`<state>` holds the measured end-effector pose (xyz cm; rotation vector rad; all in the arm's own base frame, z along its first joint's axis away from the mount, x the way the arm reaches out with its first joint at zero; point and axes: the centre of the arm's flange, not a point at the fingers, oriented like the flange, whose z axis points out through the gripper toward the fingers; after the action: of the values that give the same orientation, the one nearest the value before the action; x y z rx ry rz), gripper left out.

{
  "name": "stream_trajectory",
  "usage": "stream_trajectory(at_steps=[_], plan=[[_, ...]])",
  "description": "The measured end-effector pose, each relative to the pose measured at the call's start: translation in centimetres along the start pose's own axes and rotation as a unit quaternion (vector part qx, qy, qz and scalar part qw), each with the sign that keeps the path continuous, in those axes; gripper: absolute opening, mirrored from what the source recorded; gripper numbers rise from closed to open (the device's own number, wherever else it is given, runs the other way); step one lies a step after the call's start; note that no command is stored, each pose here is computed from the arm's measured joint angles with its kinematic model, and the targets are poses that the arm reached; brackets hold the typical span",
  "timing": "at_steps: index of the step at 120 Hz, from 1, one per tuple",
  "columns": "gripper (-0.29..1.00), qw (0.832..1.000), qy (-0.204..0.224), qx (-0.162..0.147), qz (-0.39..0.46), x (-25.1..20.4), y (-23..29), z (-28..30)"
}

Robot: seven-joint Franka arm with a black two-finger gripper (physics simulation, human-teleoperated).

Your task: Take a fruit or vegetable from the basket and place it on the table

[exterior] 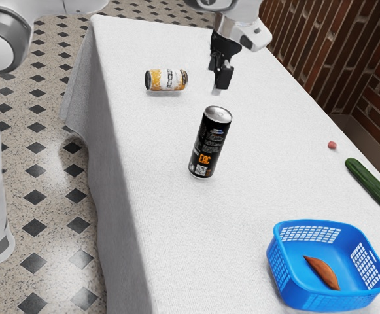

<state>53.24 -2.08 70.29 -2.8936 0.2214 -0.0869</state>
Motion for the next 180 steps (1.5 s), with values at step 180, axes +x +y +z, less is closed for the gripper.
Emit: stream_trajectory(at_steps=[180], plan=[[0.70, 0.908, 0.282, -0.022, 0.308, 20.1, 34.2, 6.5]])
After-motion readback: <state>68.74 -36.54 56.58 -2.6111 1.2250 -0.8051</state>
